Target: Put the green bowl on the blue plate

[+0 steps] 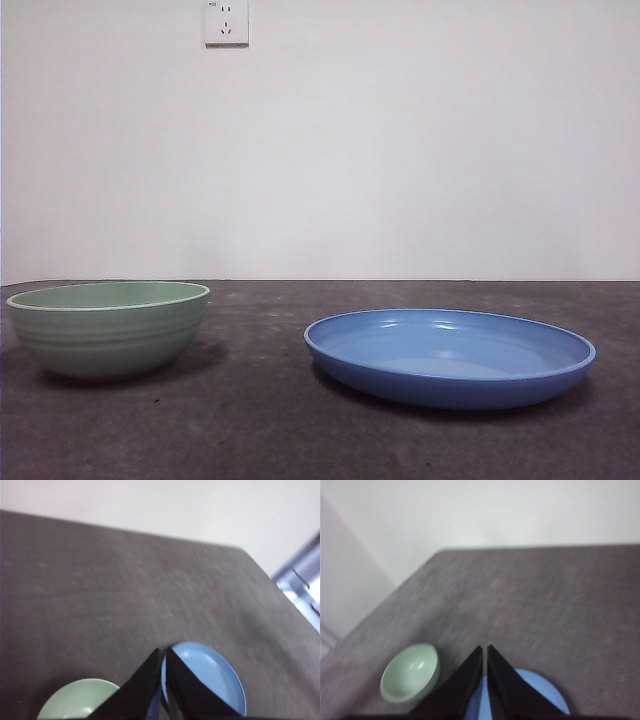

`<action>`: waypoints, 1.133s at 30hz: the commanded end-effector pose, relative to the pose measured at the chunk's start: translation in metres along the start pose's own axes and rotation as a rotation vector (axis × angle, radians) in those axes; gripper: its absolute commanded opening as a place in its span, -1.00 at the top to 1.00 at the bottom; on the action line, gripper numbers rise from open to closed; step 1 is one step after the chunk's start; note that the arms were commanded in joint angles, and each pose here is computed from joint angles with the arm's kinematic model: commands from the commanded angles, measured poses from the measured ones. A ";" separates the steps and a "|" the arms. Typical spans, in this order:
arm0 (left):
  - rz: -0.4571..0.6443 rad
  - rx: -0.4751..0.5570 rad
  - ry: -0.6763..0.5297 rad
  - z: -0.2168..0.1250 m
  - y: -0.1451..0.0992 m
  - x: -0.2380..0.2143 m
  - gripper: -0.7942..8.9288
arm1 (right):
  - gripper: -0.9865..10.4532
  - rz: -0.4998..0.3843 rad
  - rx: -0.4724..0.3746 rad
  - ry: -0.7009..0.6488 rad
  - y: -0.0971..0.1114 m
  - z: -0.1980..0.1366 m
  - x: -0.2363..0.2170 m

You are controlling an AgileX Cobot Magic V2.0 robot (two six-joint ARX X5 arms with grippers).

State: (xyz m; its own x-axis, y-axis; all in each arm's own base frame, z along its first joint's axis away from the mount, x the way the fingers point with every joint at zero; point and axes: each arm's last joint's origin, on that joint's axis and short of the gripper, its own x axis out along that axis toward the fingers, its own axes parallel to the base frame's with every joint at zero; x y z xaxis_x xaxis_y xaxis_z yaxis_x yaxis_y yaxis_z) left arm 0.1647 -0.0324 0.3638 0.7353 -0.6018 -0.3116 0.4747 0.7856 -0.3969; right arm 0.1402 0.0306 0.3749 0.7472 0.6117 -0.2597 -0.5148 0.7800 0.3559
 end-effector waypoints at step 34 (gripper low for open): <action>-0.186 0.201 0.128 0.001 -0.036 0.012 -0.55 | -0.30 0.100 -0.120 0.243 0.020 -0.002 0.020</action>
State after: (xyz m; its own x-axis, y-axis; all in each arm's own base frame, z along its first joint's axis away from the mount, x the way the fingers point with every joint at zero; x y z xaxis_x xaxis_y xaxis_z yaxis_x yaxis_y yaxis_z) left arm 0.1565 -0.0664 0.3682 0.5634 -0.7338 -0.3796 0.6747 0.6739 -0.3012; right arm 0.1431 0.0573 0.3697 0.5702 0.6840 -0.4549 -0.6255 0.7205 0.2993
